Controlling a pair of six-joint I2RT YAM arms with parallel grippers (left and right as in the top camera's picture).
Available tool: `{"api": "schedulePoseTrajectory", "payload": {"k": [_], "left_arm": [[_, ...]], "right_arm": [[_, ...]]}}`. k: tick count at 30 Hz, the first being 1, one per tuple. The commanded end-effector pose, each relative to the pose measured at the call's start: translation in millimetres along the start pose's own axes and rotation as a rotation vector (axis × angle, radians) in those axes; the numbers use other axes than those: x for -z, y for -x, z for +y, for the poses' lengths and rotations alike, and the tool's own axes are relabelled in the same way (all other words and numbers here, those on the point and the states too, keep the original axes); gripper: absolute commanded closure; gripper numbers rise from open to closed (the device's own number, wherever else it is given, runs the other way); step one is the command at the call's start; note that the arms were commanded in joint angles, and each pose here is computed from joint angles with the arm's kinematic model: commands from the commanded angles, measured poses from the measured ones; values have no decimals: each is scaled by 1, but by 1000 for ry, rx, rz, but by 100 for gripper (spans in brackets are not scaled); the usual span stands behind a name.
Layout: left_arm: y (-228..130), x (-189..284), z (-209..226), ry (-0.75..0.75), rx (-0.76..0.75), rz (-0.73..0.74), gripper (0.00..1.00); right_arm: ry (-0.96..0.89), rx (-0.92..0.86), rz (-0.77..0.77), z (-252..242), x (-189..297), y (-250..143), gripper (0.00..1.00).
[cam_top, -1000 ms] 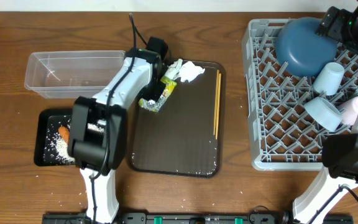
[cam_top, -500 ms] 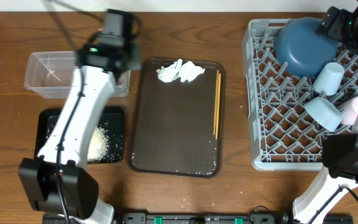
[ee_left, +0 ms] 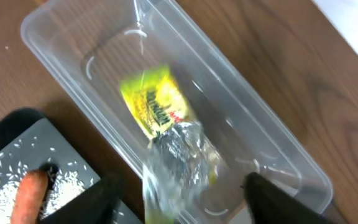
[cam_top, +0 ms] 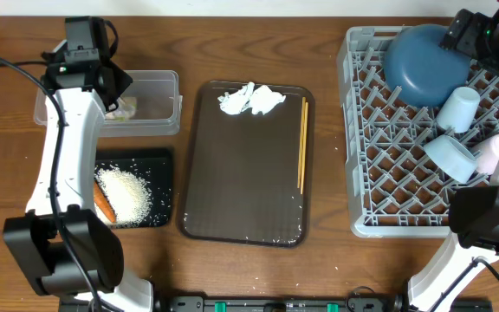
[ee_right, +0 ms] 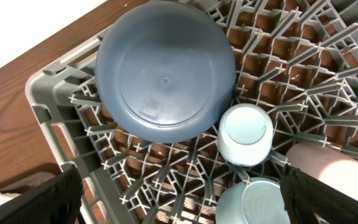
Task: Sort waste into correct bins and load items into the dishwasher rack
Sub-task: 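Carry the wrapper to the clear bin and release it, then move the left gripper back and grasp the crumpled white tissue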
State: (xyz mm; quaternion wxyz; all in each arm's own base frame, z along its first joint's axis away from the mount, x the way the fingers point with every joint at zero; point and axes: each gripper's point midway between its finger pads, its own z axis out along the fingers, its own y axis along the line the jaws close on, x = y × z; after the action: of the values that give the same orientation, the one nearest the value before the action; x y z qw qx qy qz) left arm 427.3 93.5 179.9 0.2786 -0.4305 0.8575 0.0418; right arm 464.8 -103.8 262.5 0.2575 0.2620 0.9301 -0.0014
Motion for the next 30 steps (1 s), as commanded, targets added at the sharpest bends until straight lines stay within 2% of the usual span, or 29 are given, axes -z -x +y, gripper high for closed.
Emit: {"api": "schedulePoseTrajectory", "payload": {"k": [1,5,8,12,16,21,24,30], "left_arm": [[-11,-5,-5,-28,31,55,15],[-23,-3,-18,-100,30,125,12],[-46,5,-39,-225,26,256,11],[-77,27,-81,-429,-93,377,11],[-102,43,-116,-515,-189,371,11],[-144,61,-173,-668,-418,311,11],[-168,51,-187,-644,-470,291,11],[-205,-8,-194,-483,-543,230,11]], "right_arm": [[-3,-12,5,-1,-2,0,1],[-3,-12,5,-1,-2,0,1],[-3,-12,5,-1,-2,0,1],[-3,-12,5,-1,-2,0,1],[-3,-12,5,-1,-2,0,1],[-3,-12,5,-1,-2,0,1],[-3,-12,5,-1,-2,0,1],[-3,-12,5,-1,-2,0,1]]}}
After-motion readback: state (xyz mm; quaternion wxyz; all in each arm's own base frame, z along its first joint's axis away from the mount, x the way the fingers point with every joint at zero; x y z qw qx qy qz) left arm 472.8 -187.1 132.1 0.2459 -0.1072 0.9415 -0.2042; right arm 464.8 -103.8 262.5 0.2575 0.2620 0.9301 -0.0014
